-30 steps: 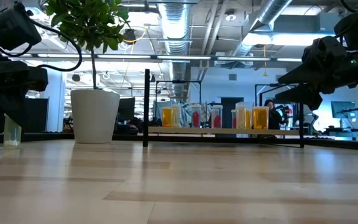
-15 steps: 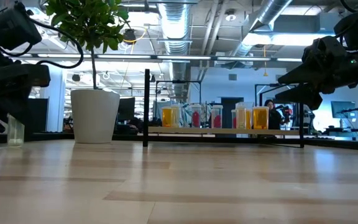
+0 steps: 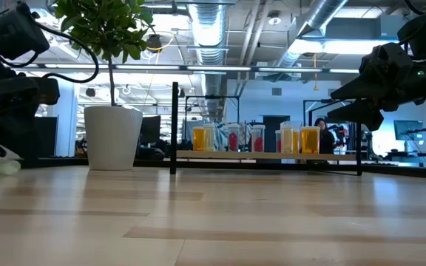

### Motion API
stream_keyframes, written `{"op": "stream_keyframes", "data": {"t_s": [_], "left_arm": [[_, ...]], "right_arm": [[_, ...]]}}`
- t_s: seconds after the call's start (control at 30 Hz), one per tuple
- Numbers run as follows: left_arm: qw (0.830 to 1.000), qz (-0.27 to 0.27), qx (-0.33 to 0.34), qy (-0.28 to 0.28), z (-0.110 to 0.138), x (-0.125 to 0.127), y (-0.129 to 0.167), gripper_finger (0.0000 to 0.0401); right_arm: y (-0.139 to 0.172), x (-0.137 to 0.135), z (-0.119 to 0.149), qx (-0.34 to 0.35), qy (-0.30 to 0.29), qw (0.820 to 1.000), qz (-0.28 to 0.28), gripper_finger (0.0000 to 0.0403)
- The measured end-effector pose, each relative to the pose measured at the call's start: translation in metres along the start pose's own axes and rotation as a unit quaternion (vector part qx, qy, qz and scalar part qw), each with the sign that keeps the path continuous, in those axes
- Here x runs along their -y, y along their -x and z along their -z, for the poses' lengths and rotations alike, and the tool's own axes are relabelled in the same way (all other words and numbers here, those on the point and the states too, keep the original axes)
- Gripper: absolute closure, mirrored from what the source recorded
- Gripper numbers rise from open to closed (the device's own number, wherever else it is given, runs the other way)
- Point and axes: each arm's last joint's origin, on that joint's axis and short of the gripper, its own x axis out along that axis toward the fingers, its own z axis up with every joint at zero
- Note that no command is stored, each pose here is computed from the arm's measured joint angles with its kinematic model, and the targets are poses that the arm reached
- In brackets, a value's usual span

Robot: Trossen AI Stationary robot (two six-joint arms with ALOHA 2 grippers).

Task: Pick and place medicine bottles onto shelf by color
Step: Put the yellow pill bottle on the shelf

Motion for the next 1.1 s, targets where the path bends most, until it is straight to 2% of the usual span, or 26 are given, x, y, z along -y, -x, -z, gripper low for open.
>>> {"op": "stream_keyframes", "data": {"t_s": [0.07, 0.23, 0.4, 0.53, 0.63, 0.87, 0.97, 1.1], "left_arm": [[1.0, 0.002, 0.005, 0.023, -0.001, 0.001, 0.0, 0.0134], [0.989, 0.008, 0.043, 0.138, -0.006, 0.003, 0.0, 0.0134], [0.98, -0.001, 0.058, 0.192, -0.006, 0.002, 0.0, 0.0134], [0.955, 0.027, 0.019, 0.294, -0.005, 0.004, 0.0, 0.0134], [0.936, 0.039, 0.005, 0.351, -0.005, 0.006, 0.0, 0.0134], [0.902, 0.076, 0.009, 0.424, -0.014, 0.014, 0.01, 0.0134], [0.883, 0.094, 0.02, 0.46, -0.022, 0.019, 0.02, 0.0134], [0.852, 0.083, 0.024, 0.517, -0.033, 0.027, 0.028, 0.0134]], "right_arm": [[0.0, 0.0, 0.0, 0.0, 0.0, 1.0, 0.0, 0.0102], [0.0, 0.0, 0.0, 0.0, 0.0, 1.0, 0.0, 0.0102], [0.0, 0.0, 0.0, 0.0, 0.0, 1.0, 0.0, 0.0102], [0.0, 0.0, 0.0, 0.0, 0.0, 1.0, 0.0, 0.0102], [0.0, 0.0, 0.0, 0.0, 0.0, 1.0, 0.0, 0.0102], [0.0, 0.0, 0.0, 0.0, 0.0, 1.0, 0.0, 0.0102], [0.0, 0.0, 0.0, 0.0, 0.0, 1.0, 0.0, 0.0102], [0.0, 0.0, 0.0, 0.0, 0.0, 1.0, 0.0, 0.0102]]}}
